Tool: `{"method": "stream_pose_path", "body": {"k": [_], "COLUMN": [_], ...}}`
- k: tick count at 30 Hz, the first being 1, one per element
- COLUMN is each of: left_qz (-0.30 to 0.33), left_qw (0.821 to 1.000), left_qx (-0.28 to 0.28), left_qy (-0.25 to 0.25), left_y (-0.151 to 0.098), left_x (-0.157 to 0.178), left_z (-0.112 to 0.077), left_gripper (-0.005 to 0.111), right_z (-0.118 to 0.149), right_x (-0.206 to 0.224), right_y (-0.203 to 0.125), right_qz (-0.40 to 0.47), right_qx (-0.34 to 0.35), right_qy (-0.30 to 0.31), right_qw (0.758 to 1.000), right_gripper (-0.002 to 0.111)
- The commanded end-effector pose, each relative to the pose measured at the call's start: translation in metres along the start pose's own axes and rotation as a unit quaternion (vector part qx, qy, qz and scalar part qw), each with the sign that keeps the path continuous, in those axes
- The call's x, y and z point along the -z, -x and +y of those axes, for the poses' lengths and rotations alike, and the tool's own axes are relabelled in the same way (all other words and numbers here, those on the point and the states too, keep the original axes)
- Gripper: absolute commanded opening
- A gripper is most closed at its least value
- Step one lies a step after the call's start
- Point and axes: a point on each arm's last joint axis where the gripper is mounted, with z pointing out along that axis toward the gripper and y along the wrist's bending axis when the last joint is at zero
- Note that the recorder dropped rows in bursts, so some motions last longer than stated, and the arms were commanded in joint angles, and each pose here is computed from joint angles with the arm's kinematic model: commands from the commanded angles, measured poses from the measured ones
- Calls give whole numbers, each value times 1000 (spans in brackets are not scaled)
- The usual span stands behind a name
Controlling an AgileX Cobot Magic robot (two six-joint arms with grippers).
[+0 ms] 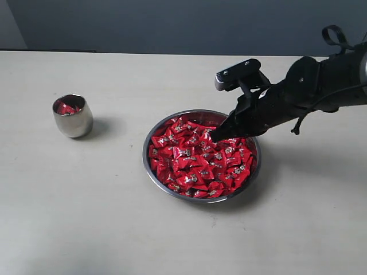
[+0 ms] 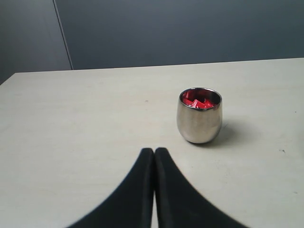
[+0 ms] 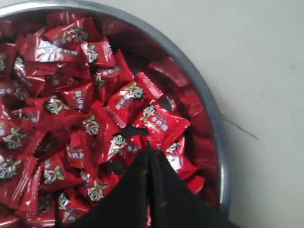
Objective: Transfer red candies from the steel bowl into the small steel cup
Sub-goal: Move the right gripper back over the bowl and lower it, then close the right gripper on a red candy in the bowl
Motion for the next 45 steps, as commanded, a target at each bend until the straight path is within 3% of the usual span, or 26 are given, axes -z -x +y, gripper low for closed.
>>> {"method": "stream_pose_path", "body": {"k": [1,7,14,20,34,36,41,45], "left_qz": [-1,-1,-1,-1,-1,-1,-1,-1], "left_qw": [1000,1000,1000,1000,1000,1000,1000,1000], "left_qx": [2,2,2,2,2,2,2,2], "left_qy": [0,0,0,0,0,0,0,0], "left_y": [-1,-1,-1,-1,-1,-1,-1,-1], "left_x": [0,0,0,0,0,0,0,0], "left_z": [0,0,0,0,0,0,0,0], "left_gripper": [0,0,0,0,0,0,0,0], "right_z": [0,5,29,35,35,35,34,33], "right_x": [-5,2,-2,-12,-10,-10,-10,-11], "right_y": [12,30,44,40,37,37,38,41], "right_qz": [16,17,37,87,113,112,104,91], "right_qx": [8,8,89,118,113,113,99,101], "right_qy": [23,48,84,105,107,107,100,90], "right_qw": [1000,999,992,984,981,982,985,987], "right_gripper": [-1,-1,-1,-1,0,8,45,49]}}
